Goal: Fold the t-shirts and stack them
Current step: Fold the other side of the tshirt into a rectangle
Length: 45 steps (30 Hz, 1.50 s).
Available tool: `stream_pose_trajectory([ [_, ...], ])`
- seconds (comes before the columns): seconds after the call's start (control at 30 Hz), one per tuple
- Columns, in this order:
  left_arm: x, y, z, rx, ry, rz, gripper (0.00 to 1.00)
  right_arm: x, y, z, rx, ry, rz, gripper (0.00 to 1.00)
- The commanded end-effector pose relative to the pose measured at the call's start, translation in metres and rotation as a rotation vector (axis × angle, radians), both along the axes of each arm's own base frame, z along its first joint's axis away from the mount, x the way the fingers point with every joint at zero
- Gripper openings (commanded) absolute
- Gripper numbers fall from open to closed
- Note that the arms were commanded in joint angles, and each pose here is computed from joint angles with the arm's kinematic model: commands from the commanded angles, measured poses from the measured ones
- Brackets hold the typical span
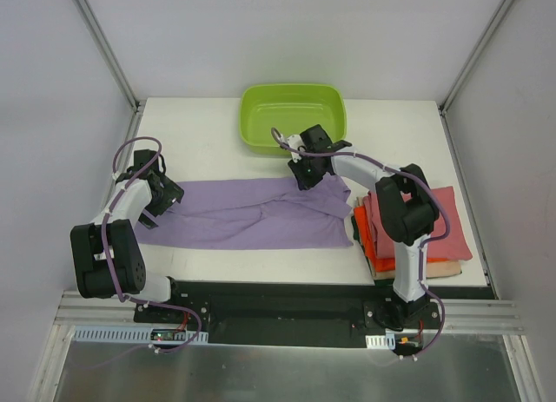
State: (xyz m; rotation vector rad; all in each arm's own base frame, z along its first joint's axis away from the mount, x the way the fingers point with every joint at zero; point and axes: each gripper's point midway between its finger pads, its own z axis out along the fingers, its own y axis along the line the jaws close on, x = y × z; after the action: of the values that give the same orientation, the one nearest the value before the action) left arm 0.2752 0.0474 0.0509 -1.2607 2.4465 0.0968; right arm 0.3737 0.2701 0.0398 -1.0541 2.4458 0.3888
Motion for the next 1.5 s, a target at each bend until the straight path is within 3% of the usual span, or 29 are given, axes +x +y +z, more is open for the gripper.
stream_pose_trajectory([
  [0.0,-0.001,-0.002,0.001,-0.011,0.007,-0.013,0.99,0.0,0.01,0.027,0.061,-0.016,0.001,0.19],
  [0.23,0.0,-0.004,0.001,-0.017,0.005,-0.018,0.99,-0.002,0.008,0.036,0.03,-0.06,-0.008,0.3],
  [0.93,0.001,-0.005,0.0,-0.027,0.01,-0.026,0.99,-0.008,-0.006,0.019,-0.082,-0.081,-0.019,0.3],
  [1.07,0.001,-0.005,-0.001,-0.027,0.014,-0.027,0.99,0.0,0.001,0.018,-0.071,-0.087,-0.025,0.17],
  [1.17,0.001,-0.004,0.0,-0.022,0.009,-0.025,0.99,-0.001,0.003,0.021,-0.06,-0.089,-0.034,0.02],
  [1.47,0.001,-0.005,0.001,-0.024,0.007,-0.03,0.99,-0.032,-0.003,0.063,-0.143,-0.078,-0.228,0.01],
])
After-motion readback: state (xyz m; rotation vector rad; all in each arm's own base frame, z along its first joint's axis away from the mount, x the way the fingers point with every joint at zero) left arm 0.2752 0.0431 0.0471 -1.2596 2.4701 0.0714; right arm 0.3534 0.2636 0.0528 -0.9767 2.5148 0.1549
